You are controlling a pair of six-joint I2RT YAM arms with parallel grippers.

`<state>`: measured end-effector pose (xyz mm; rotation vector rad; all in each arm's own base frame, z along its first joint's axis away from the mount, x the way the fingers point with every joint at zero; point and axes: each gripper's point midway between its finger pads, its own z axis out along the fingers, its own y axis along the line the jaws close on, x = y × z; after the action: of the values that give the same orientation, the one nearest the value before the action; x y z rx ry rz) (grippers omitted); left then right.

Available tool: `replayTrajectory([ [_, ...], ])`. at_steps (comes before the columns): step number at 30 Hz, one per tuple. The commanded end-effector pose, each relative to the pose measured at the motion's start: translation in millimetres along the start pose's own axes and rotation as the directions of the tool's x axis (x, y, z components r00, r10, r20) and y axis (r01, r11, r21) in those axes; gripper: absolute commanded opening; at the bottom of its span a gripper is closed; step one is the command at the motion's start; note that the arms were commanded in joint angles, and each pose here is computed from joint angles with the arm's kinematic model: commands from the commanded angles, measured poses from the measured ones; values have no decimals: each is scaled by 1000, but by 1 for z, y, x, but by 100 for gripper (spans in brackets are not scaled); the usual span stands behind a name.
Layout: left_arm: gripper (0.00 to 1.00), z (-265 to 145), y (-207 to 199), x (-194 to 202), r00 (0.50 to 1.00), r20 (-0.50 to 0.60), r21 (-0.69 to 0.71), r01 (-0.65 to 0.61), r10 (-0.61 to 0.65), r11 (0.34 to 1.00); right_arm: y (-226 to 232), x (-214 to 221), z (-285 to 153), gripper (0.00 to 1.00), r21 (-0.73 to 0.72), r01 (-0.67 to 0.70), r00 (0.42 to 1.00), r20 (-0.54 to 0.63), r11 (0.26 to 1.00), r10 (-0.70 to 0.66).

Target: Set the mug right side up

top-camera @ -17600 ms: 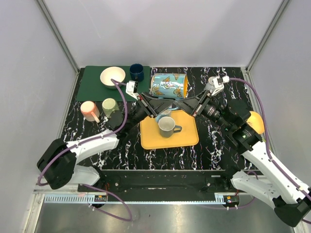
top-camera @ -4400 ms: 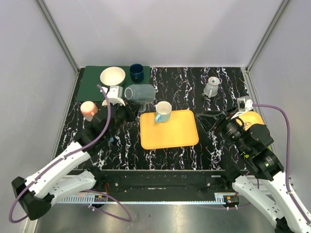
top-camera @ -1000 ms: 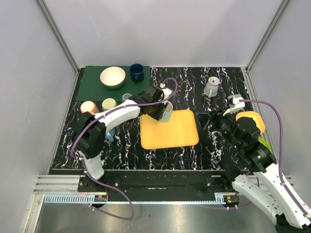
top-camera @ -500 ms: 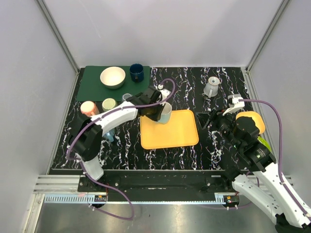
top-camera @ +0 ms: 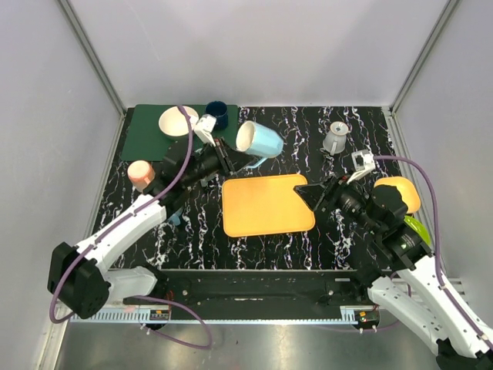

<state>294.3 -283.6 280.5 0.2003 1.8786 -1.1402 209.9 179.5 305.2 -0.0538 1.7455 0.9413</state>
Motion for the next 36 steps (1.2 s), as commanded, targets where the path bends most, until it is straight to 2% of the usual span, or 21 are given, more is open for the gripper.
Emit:
replayTrajectory([
  [1, 0, -44, -118, -71, 966, 213, 514, 16, -145, 858, 76, -3, -11, 75, -355, -105, 993, -95, 929, 76],
  [2, 0, -49, -126, -72, 962, 182, 555, 70, -202, 829, 86, -5, -13, 75, -394, -159, 986, -118, 906, 122],
  [3, 0, -57, -137, -78, 957, 200, 616, 46, -212, 787, 99, -9, -15, 75, -467, -163, 986, -110, 869, 126],
  [5, 0, -61, -141, -74, 946, 155, 668, 111, -283, 736, 109, -14, -16, 75, -510, -214, 977, -130, 833, 171],
  [7, 0, -69, -147, -74, 941, 156, 703, 108, -301, 703, 117, -16, -14, 75, -548, -224, 974, -142, 806, 174],
  [11, 0, -72, -156, -64, 950, 144, 700, 101, -278, 707, 125, -21, -5, 76, -574, -249, 968, -163, 780, 189],
  [22, 0, -79, -169, -53, 957, 113, 717, 106, -266, 689, 120, -35, 40, 73, -539, -234, 972, -129, 810, 195],
  [25, 0, -81, -171, -52, 958, 111, 720, 107, -266, 685, 119, -39, 46, 69, -539, -223, 974, -98, 812, 203],
  [28, 0, -81, -171, -50, 958, 102, 722, 113, -266, 683, 122, -45, 44, 61, -576, -221, 972, -64, 787, 226],
  [30, 0, -79, -170, -47, 960, 91, 718, 120, -263, 686, 125, -49, 42, 50, -602, -218, 970, -51, 768, 236],
  [31, 0, -78, -170, -46, 961, 88, 716, 122, -263, 687, 128, -51, 42, 47, -611, -216, 971, -49, 761, 236],
  [36, 0, -75, -171, -40, 967, 63, 709, 131, -248, 692, 129, -49, 48, 45, -609, -221, 972, -72, 762, 224],
])
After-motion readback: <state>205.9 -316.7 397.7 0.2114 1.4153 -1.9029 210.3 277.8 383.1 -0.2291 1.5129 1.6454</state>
